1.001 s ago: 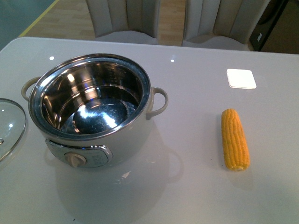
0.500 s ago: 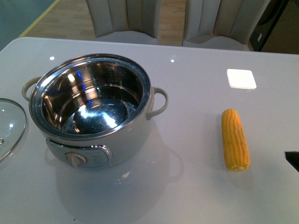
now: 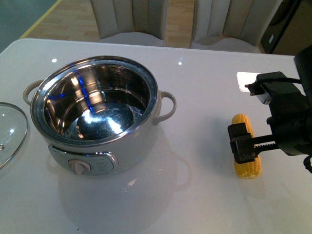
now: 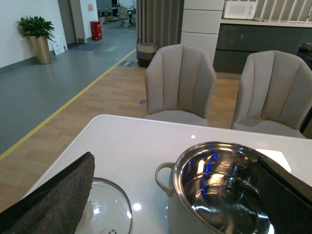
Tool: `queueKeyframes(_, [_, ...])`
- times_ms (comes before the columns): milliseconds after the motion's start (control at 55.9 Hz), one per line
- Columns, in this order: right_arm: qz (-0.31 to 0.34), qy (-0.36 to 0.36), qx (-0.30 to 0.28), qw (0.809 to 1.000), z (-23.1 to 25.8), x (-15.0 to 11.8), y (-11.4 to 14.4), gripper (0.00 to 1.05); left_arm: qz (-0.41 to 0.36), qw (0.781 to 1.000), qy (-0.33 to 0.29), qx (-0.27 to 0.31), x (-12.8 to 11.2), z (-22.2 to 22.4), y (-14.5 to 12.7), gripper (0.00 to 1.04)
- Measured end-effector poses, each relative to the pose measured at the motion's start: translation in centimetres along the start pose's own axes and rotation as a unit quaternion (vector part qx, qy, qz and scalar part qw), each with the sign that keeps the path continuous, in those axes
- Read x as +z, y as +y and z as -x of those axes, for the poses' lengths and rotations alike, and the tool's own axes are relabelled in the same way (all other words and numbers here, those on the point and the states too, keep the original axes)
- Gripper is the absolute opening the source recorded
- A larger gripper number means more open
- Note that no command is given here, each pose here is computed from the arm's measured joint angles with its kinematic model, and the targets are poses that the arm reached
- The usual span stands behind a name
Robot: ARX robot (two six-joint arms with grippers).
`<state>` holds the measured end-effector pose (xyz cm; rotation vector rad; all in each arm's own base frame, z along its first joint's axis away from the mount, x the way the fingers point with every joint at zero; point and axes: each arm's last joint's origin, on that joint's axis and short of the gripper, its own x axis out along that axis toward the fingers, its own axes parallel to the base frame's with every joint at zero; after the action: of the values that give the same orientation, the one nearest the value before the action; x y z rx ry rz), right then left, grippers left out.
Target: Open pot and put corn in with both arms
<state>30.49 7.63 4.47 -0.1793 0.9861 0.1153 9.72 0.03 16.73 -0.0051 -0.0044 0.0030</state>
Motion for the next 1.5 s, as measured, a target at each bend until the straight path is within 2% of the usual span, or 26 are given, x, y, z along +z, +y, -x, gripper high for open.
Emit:
queueKeyframes(375, [-0.026,0.037,-0.014,0.999,-4.2,-0.1,-0.3,0.96,0.0,1.0,0.0,0.0,0.0,0.0,0.0,0.98])
queueKeyframes(483, [-0.029,0.05,-0.014,0.998,-5.0,-0.7,-0.5,0.79,0.0,1.0,0.0,0.0,0.0,0.0,0.0,0.98])
queueKeyframes(518, [-0.03,0.055,-0.01,0.998,-5.2,-0.9,-0.5,0.7,0.0,1.0,0.0,0.0,0.0,0.0,0.0,0.98])
queueKeyframes(661, [-0.034,0.058,-0.003,0.998,-5.4,-1.1,-0.5,0.5,0.0,1.0,0.0,0.0,0.0,0.0,0.0,0.98])
queueKeyframes(786, [-0.04,0.056,0.002,0.998,-4.9,-1.3,-0.9,0.37,0.0,1.0,0.0,0.0,0.0,0.0,0.0,0.98])
queueKeyframes(894, [-0.049,0.05,0.011,0.997,-3.9,-1.4,-1.5,0.31,0.0,1.0,0.0,0.0,0.0,0.0,0.0,0.98])
queueKeyframes(983, [-0.064,0.036,0.022,0.997,-2.6,-1.0,-2.2,0.28,0.0,1.0,0.0,0.0,0.0,0.0,0.0,0.98])
queueKeyframes(1072, [-0.094,-0.003,0.046,0.994,0.5,0.6,-3.6,0.25,0.0,1.0,0.0,0.0,0.0,0.0,0.0,0.98])
queueKeyframes(1198, [-0.114,-0.035,0.069,0.99,3.2,2.0,-4.2,0.23,0.0,1.0,0.0,0.0,0.0,0.0,0.0,0.98])
queueKeyframes(1323, [-0.128,-0.067,0.099,0.984,6.1,3.5,-4.0,0.23,0.0,1.0,0.0,0.0,0.0,0.0,0.0,0.98])
queueKeyframes(1501, [-0.138,-0.104,0.149,0.974,9.2,6.1,-2.5,0.23,0.0,1.0,0.0,0.0,0.0,0.0,0.0,0.98])
